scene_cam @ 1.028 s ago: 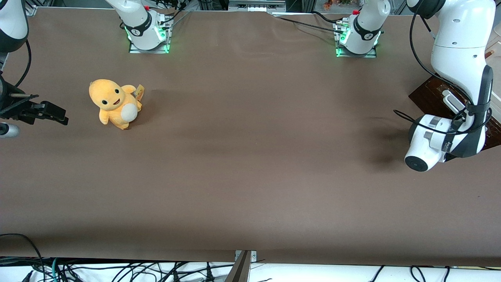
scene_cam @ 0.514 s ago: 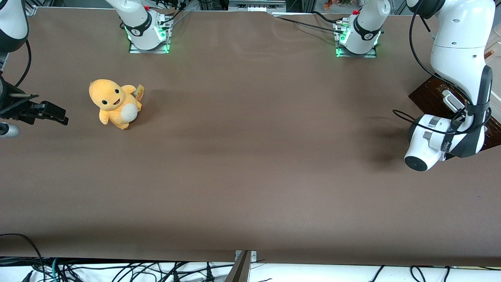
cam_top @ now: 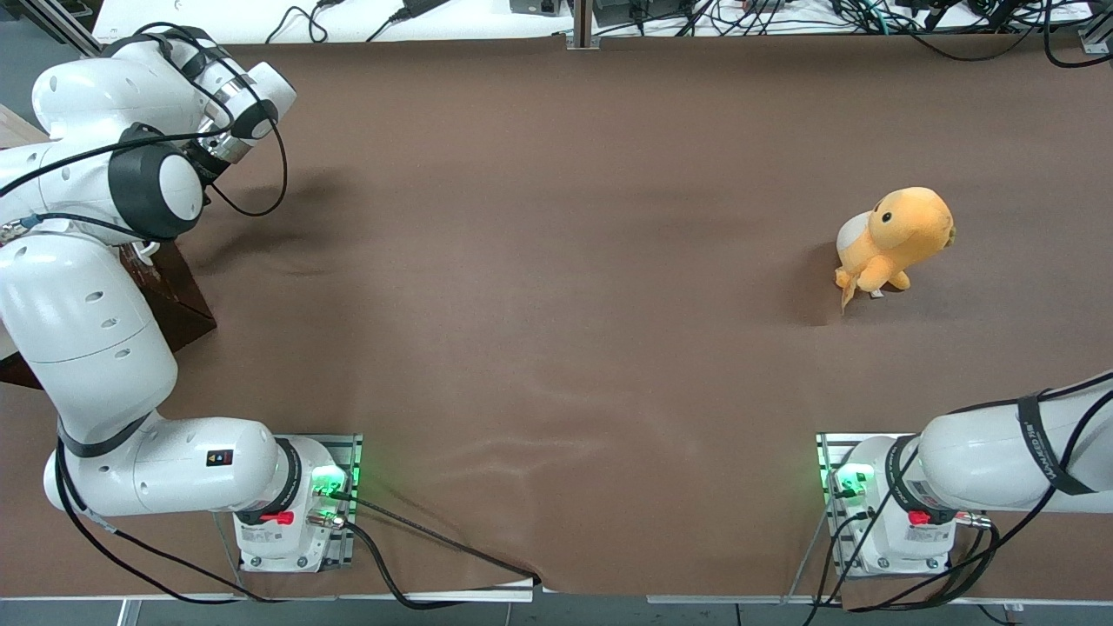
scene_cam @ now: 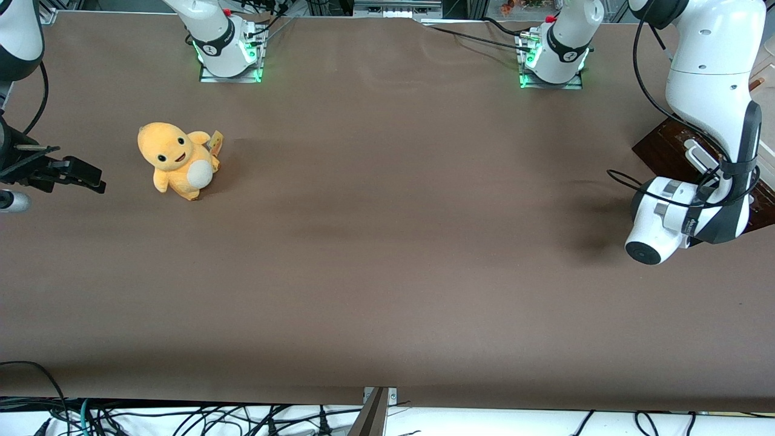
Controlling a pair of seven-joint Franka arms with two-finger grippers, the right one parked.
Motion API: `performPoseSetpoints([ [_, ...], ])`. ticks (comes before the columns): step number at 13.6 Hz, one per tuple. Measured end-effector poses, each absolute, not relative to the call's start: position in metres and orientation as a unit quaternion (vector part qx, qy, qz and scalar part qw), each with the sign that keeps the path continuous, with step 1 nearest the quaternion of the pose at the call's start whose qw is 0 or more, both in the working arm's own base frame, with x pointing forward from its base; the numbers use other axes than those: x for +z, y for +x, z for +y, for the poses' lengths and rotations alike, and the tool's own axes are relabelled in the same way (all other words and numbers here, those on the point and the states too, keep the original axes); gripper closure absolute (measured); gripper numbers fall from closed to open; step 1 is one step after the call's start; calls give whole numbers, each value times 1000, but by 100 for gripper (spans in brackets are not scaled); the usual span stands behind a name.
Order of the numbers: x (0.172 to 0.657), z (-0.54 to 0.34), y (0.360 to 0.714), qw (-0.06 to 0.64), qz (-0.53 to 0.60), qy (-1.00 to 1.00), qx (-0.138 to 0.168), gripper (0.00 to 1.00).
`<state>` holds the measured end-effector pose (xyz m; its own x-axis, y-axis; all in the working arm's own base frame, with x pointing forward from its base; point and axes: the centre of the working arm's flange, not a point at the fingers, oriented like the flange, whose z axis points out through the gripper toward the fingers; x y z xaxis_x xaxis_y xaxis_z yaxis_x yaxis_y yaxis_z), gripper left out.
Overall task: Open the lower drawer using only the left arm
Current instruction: 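Close the left gripper around the white bar handle of the lower drawer, then pull the gripped handle outward, sliding the lower drawer out of the cabinet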
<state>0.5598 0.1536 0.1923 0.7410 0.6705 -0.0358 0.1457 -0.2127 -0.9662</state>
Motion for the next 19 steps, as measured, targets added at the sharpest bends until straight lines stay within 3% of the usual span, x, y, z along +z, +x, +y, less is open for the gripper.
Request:
performPoseSetpoints([
  [9,194,149,561,564,-272,-745,230,82],
  [19,201,91,579,575,-244,-755,198,82],
])
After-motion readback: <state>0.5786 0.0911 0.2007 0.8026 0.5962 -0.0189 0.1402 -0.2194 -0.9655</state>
